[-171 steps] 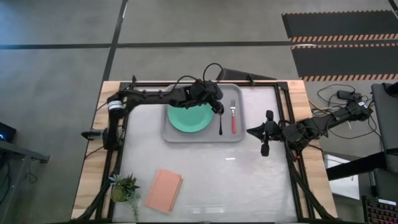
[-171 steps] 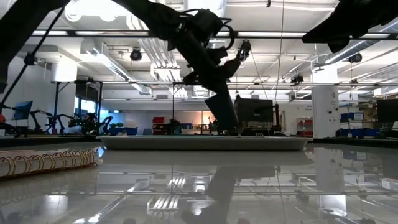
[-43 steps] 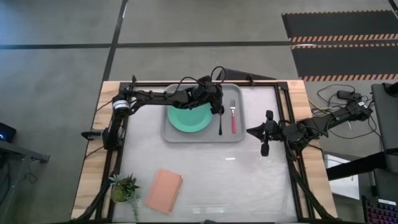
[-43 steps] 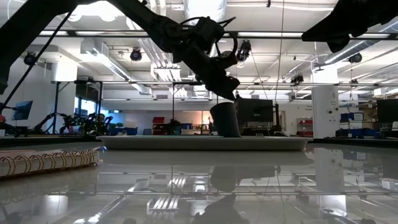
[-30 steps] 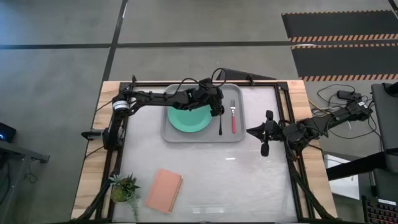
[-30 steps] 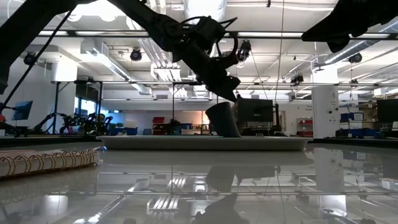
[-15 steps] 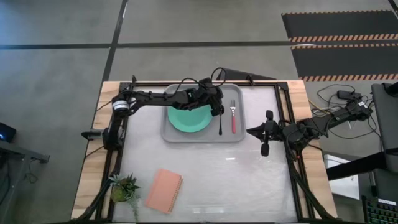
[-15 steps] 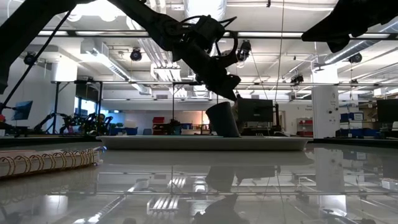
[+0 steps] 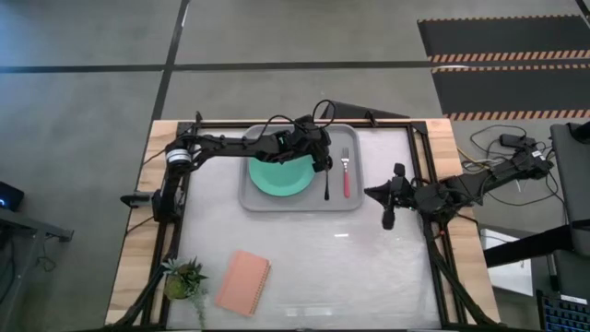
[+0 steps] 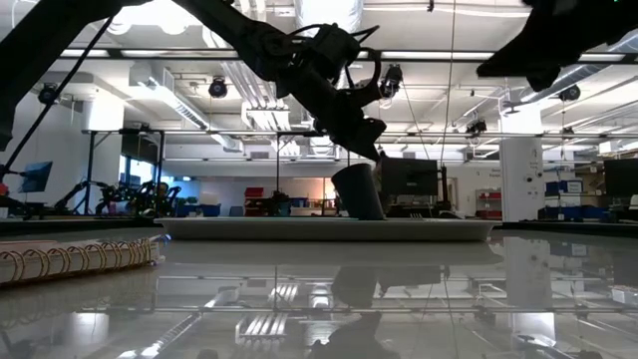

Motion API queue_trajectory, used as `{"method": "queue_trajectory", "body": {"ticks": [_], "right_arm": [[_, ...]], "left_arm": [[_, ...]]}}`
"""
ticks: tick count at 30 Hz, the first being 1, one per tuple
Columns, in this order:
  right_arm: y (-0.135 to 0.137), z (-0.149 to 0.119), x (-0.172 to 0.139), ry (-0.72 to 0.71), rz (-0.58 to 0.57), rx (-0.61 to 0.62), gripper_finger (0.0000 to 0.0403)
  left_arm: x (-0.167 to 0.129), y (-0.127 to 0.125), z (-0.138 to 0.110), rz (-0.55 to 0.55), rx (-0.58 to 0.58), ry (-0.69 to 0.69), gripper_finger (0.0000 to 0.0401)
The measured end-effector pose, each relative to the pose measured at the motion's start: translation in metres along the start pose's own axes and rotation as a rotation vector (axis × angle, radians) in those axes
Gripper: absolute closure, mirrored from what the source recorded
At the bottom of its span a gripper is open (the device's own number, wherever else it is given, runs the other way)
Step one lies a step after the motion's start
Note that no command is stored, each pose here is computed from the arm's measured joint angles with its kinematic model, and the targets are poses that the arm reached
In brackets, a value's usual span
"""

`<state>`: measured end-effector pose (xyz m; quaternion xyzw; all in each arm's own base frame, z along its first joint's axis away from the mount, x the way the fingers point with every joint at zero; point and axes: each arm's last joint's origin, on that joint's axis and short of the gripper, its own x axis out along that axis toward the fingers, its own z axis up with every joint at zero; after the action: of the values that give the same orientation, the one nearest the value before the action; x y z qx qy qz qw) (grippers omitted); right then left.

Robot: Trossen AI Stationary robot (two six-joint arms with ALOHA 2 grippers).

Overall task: Pick and place plate/cup/fork/spoon on tray
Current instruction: Put the black cup to the right of the green plate on the gray food tray

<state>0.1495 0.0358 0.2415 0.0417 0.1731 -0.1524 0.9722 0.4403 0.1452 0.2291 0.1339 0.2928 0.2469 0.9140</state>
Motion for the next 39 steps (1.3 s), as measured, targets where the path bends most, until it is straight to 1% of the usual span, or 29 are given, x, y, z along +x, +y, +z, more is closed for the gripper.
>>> {"method": "queue_trajectory", "body": {"ticks": [2,5,7,10,14,15,19,22,25,27,30,34,39], "right_arm": [[-0.002,-0.002,0.008,0.023,-0.066,-0.001,0.0394],[-0.006,-0.005,0.025,0.057,-0.128,0.007,0.0394],[-0.011,-0.006,0.038,0.086,-0.140,0.026,0.0394],[-0.022,-0.008,0.059,0.134,-0.125,0.065,0.0394],[-0.046,-0.010,0.089,0.150,-0.170,0.081,0.0394],[-0.053,-0.010,0.096,0.142,-0.161,0.092,0.0394],[-0.083,-0.012,0.122,0.103,-0.051,0.171,0.0394],[-0.106,-0.019,0.136,0.090,-0.022,0.231,0.0394],[-0.122,-0.029,0.148,0.087,-0.019,0.293,0.0394],[-0.129,-0.036,0.155,0.085,-0.033,0.327,0.0394],[-0.136,-0.042,0.163,0.071,-0.055,0.341,0.0394],[-0.145,-0.043,0.178,0.079,-0.078,0.361,0.0394],[-0.150,-0.045,0.190,0.103,-0.052,0.346,0.0394]], "left_arm": [[0.000,0.000,0.000,-0.010,-0.003,-0.003,0.0401],[0.000,0.000,0.000,-0.013,-0.013,-0.004,0.0401],[0.000,0.000,0.000,-0.013,-0.017,-0.004,0.0401],[0.000,0.000,0.000,-0.013,-0.019,-0.003,0.0401],[0.000,0.000,0.000,-0.013,-0.018,-0.003,0.0401],[0.000,0.000,0.000,-0.013,-0.019,-0.003,0.0401],[0.000,0.000,0.000,-0.018,-0.022,-0.004,0.0401],[0.000,-0.001,0.000,-0.033,-0.022,-0.009,0.0401],[0.000,-0.001,0.000,-0.035,-0.022,-0.009,0.0401],[0.000,-0.001,0.000,-0.035,-0.022,-0.010,0.0401],[0.000,-0.001,0.000,-0.035,-0.023,-0.010,0.0401],[0.000,-0.001,0.000,-0.035,-0.023,-0.010,0.0401],[0.001,0.001,-0.004,-0.039,-0.017,0.026,0.0401]]}}
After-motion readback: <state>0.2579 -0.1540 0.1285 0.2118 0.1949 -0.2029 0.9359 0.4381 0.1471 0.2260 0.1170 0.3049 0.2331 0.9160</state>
